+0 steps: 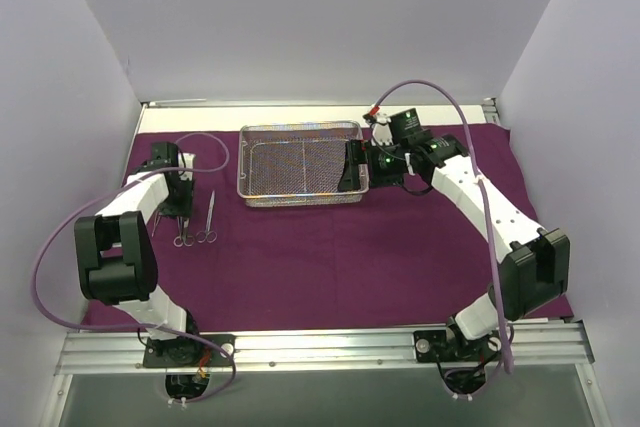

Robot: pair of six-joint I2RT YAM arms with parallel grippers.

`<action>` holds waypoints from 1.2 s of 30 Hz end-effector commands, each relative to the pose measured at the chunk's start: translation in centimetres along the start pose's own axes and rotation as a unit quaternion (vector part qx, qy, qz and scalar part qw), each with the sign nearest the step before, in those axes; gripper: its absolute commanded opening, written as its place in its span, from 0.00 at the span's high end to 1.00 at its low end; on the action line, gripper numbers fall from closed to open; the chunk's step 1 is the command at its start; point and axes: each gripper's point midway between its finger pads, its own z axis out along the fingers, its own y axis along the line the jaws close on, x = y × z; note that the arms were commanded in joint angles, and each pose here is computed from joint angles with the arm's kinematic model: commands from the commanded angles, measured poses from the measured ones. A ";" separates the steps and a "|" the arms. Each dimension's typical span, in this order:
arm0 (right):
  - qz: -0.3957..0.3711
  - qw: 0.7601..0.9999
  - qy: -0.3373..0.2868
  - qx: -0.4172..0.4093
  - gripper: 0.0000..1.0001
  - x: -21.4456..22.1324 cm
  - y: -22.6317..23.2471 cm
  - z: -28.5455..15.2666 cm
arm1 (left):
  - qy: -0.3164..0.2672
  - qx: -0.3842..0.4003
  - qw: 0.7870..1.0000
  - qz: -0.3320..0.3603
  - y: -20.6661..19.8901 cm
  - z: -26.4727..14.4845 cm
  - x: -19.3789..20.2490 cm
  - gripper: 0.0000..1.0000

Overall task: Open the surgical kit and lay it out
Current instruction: Adjust the medical item in the surgical kit.

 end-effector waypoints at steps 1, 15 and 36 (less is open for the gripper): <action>-0.015 1.000 0.004 -0.012 0.00 0.1 0.8 0.2 | -0.001 0.028 1.000 -0.004 -0.3 -0.1 -1.1 0.62; -0.043 0.999 0.006 -0.005 0.00 0.1 1.5 0.5 | 0.026 0.022 0.999 0.000 0.0 0.8 0.6 0.66; -0.031 1.000 0.002 0.001 0.00 -0.3 0.8 0.3 | 0.045 0.036 0.998 0.000 0.4 2.6 1.0 0.72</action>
